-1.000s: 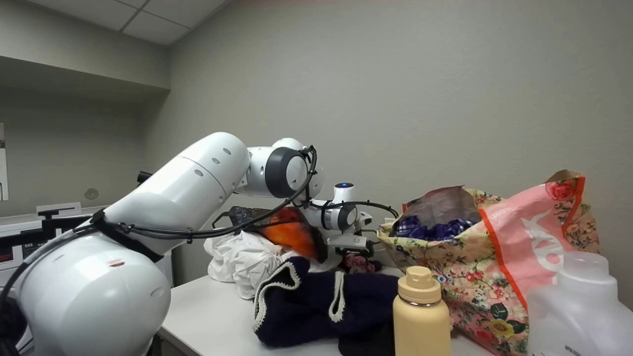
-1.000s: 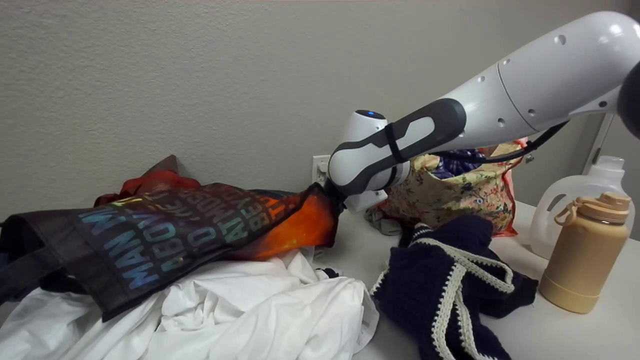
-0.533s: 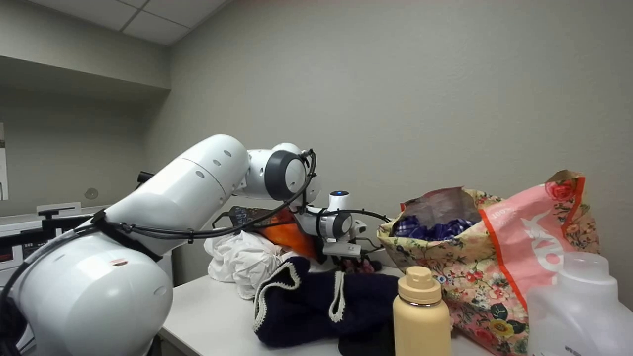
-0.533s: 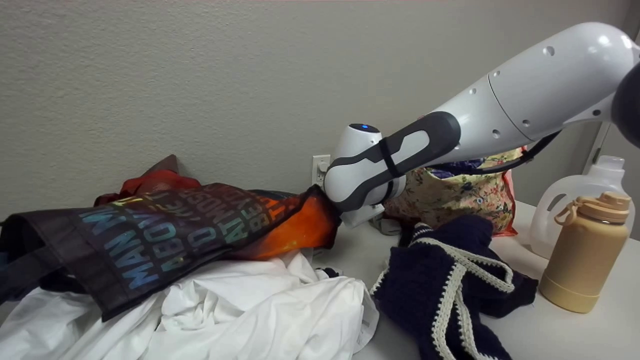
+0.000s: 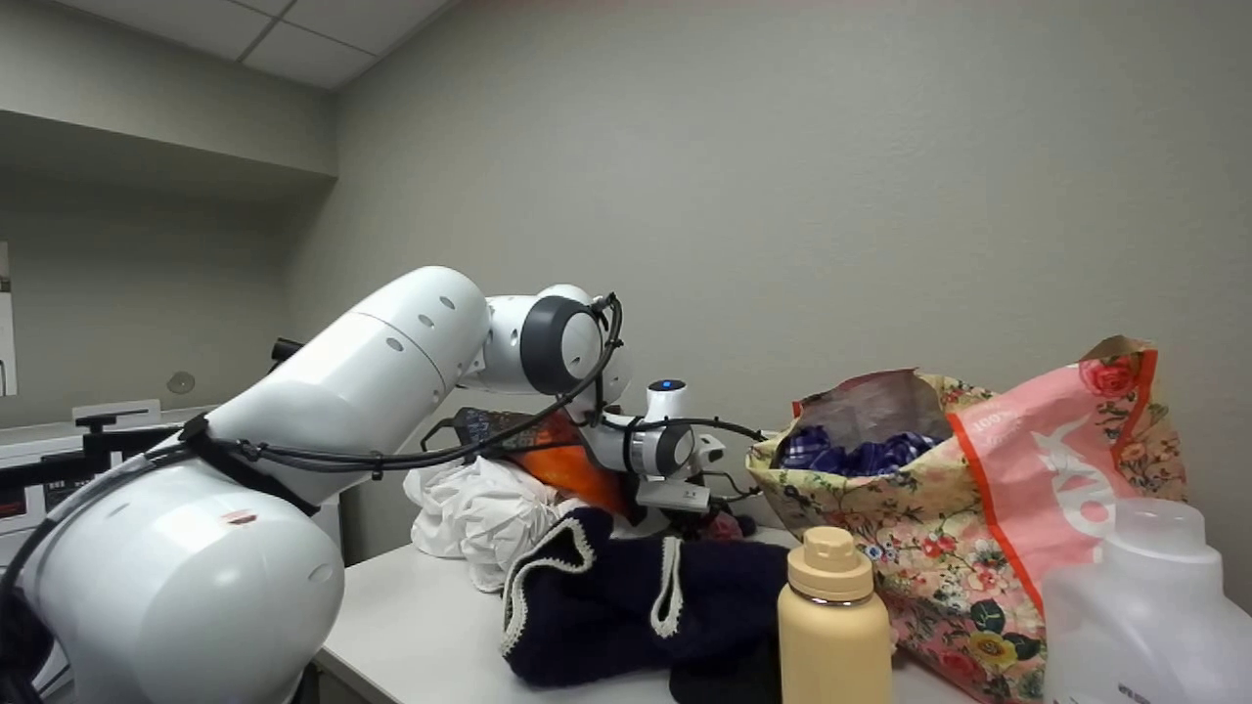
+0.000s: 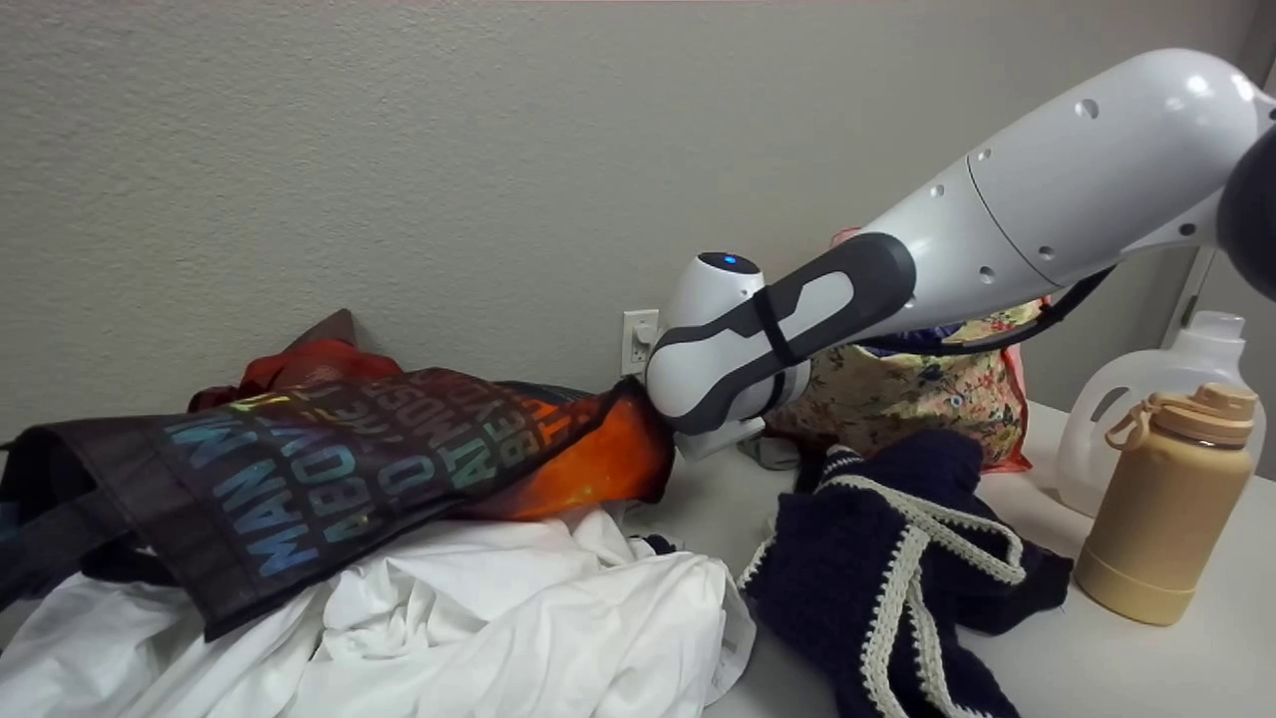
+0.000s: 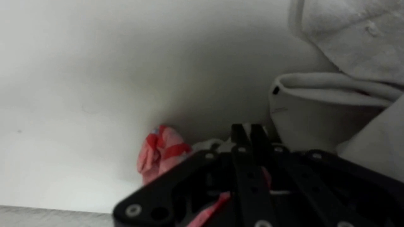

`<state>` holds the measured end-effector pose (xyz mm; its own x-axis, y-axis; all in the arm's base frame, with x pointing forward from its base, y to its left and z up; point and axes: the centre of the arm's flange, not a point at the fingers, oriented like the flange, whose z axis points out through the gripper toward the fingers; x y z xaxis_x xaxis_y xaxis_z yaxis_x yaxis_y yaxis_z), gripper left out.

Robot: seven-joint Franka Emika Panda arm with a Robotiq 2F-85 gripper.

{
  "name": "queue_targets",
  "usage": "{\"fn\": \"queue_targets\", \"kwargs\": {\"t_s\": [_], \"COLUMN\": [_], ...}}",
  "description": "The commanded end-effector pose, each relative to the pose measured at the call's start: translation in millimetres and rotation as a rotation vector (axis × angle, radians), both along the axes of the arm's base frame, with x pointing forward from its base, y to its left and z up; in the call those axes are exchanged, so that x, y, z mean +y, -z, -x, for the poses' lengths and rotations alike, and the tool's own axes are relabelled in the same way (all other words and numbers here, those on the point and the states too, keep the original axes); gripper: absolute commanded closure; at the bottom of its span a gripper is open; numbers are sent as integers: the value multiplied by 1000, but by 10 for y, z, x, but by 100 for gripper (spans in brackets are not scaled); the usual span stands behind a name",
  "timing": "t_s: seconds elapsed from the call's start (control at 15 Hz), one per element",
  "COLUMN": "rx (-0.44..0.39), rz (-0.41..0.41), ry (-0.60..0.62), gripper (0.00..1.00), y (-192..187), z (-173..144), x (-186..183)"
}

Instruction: Move the socks to the left

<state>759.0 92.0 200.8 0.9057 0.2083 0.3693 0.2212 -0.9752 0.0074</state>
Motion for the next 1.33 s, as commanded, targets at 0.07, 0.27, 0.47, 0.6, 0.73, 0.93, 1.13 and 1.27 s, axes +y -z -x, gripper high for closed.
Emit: {"fn": "queue_targets", "kwargs": {"t_s": [0.07,0.27,0.47,0.6,0.73,0.93,1.13,1.27], "rx": [-92,-207,-331,-394,-435,-462,-478,-466], "rz": [0,-26,-64,-96,-134,-203,-253,-267], "ry": [70,96,71,31,-31,-181,-352,-432], "gripper": [93,93,93,93,93,93,93,93], "y": [-401,-877,-1453,-1802,-2087,-2362,-2428,-2380], "z": [49,-5,-35,-35,-10,79,249,350], "x": [-147,-192,-124,30,298,892,1545,1878]}}
